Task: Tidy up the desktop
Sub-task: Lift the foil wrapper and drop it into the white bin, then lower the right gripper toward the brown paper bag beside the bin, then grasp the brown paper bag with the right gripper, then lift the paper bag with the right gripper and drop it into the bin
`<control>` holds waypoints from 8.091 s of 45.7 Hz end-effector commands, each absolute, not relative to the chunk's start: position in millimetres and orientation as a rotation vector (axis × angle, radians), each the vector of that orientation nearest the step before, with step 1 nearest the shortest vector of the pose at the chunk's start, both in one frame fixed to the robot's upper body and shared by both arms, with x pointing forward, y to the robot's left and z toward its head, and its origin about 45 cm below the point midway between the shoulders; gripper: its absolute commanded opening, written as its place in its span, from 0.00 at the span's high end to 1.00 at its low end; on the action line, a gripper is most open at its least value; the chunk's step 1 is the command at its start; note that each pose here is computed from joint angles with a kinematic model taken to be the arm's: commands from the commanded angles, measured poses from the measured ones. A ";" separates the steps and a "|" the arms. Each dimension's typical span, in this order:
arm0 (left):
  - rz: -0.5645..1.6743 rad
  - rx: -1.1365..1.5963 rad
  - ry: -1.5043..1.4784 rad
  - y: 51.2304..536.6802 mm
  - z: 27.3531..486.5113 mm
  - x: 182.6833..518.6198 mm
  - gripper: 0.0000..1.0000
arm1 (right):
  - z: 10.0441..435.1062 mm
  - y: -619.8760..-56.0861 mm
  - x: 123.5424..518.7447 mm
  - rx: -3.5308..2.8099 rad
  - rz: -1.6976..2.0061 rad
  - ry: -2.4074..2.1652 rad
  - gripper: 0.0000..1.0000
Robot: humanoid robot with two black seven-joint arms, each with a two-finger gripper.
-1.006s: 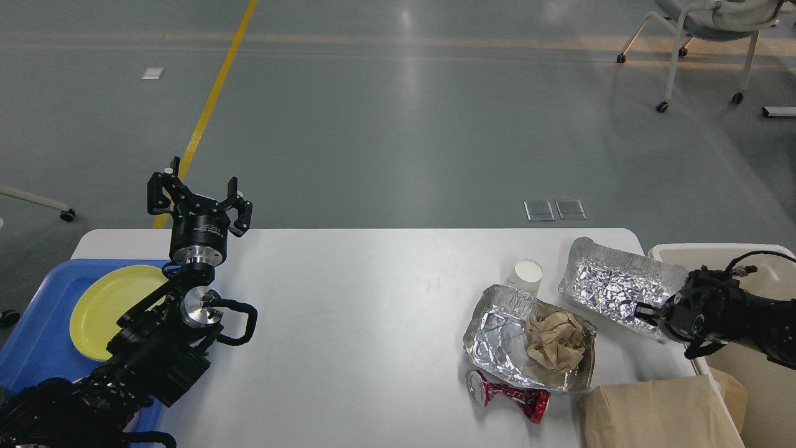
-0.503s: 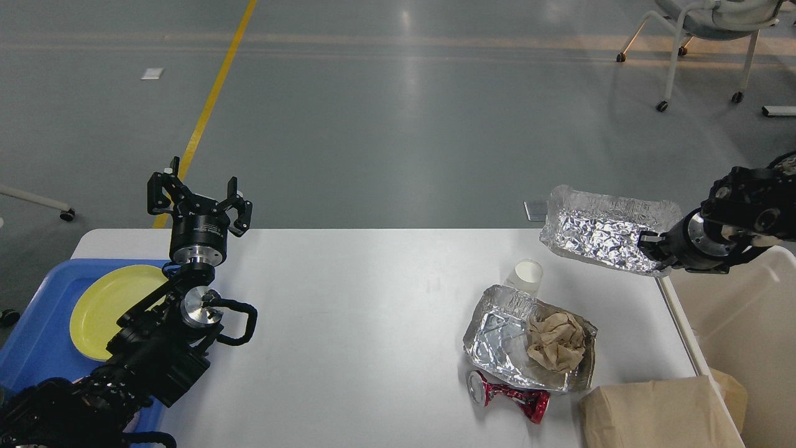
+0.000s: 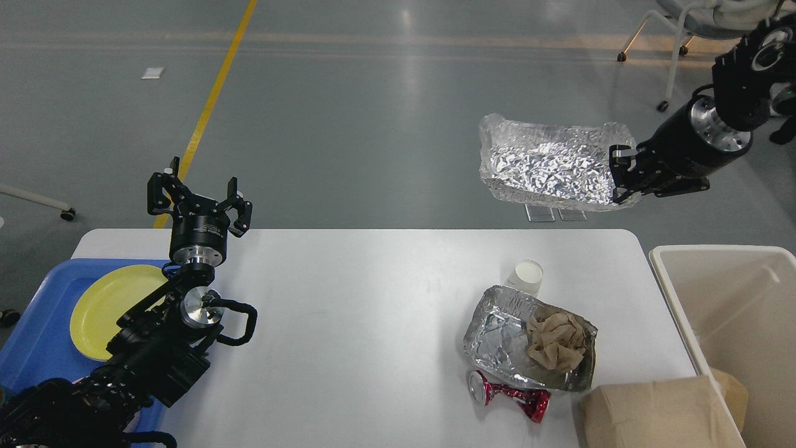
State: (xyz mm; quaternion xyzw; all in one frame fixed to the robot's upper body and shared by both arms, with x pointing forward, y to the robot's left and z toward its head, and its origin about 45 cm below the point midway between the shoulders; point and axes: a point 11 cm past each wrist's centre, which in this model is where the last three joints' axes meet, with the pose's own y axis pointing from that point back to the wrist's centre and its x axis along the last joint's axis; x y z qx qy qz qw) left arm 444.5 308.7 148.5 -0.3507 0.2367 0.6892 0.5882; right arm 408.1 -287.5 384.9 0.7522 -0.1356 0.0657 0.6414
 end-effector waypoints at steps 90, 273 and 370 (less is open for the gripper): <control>1.605 -0.817 0.551 308.7 148.5 444.5 0.00 | 184.7 -577.9 342.4 0.832 -0.002 -0.555 0.00; 1.605 -0.817 0.551 308.7 148.5 444.5 0.00 | 142.3 -409.1 304.5 1.579 -0.878 -0.567 0.00; 1.605 -0.817 0.551 308.7 148.5 444.5 0.00 | 472.5 -326.8 425.9 1.723 0.069 -0.572 1.00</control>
